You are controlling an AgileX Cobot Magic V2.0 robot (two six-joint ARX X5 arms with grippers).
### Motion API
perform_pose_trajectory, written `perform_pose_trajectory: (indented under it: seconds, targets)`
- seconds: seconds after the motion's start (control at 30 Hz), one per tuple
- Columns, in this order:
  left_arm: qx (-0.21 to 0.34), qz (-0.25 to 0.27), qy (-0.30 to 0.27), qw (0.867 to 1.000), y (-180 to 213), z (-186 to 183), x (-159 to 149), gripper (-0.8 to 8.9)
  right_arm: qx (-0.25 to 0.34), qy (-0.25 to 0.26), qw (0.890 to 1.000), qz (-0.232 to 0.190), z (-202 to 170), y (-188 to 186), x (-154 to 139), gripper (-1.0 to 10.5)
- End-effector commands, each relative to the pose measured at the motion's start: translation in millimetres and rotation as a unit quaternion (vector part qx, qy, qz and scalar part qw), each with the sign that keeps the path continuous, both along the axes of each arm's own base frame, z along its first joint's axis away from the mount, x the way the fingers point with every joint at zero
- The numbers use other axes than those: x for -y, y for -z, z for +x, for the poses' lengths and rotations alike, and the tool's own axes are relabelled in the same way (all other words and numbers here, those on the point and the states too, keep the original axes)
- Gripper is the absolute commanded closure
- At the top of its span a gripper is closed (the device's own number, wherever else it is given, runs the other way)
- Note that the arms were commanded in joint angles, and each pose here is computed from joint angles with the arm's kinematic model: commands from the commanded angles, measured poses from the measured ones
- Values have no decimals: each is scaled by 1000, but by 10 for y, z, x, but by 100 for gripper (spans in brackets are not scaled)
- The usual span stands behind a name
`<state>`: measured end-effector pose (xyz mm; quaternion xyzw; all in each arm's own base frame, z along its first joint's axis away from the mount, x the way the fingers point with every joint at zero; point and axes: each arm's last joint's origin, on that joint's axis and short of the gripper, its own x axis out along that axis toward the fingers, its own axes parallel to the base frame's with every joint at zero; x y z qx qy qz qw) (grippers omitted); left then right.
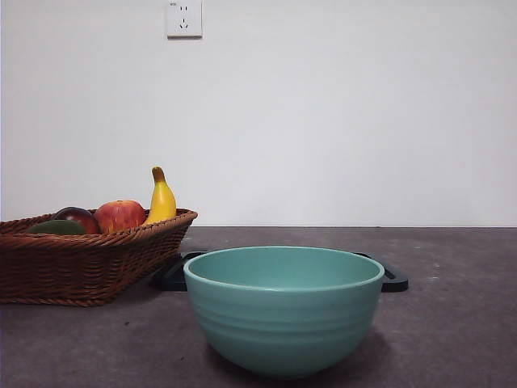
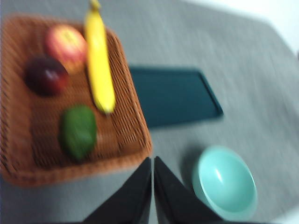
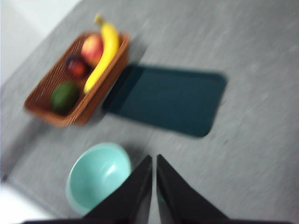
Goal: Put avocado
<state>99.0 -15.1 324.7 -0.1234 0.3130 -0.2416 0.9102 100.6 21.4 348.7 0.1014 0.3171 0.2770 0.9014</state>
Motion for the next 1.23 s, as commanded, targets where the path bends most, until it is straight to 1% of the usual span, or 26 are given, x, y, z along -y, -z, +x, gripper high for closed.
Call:
perform_pose_trajectory:
  seconds: [0.03,0.17,0.23,0.33,0.37,0.4,0.43,0.5,0.53,0.6,0.8,0.9,1.0,1.1,1.23]
  targets:
    - [4,13,34,999,-79,-34,26,805,-14,-50,998,-21,10,-55,-68,940]
    - [-37,23,63,997,-46,-123,59,805,-60,-131,989,-39,-23,3,-217,940]
    - [-46,26,70,996,-31,-139,67,805,-66,-154,985,-42,-39,14,-264,940]
    - [-50,26,71,996,-26,-145,69,793,-66,-167,983,-43,-52,14,-289,938]
    - [-50,26,71,996,-26,-145,69,740,-66,-166,983,-43,-52,14,-289,907]
    - [-50,26,71,996,-26,-144,69,663,-67,-165,983,-42,-52,14,-289,826]
    - [-51,26,70,996,-25,-144,68,562,-69,-164,983,-41,-52,14,-289,717]
    - [-51,26,70,996,-25,-144,68,458,-70,-163,983,-40,-52,14,-289,604]
    - [-51,27,69,996,-25,-144,68,416,-70,-163,983,-40,-52,14,-289,581]
    - [-52,29,68,996,-23,-134,67,371,-70,-163,983,-40,-52,14,-289,580]
    - [-62,45,39,996,-5,9,65,370,-73,-163,983,-40,-37,20,-294,576]
    - [-53,56,24,997,-7,186,77,371,-78,-163,983,-42,-14,28,-303,575]
    - [-59,65,13,996,-4,412,109,373,-85,-163,982,-43,18,41,-314,576]
    - [-74,92,4,993,21,658,161,377,-90,-163,981,-44,42,51,-323,576]
    - [-99,144,-3,985,100,1005,262,377,-95,-163,981,-45,66,61,-331,576]
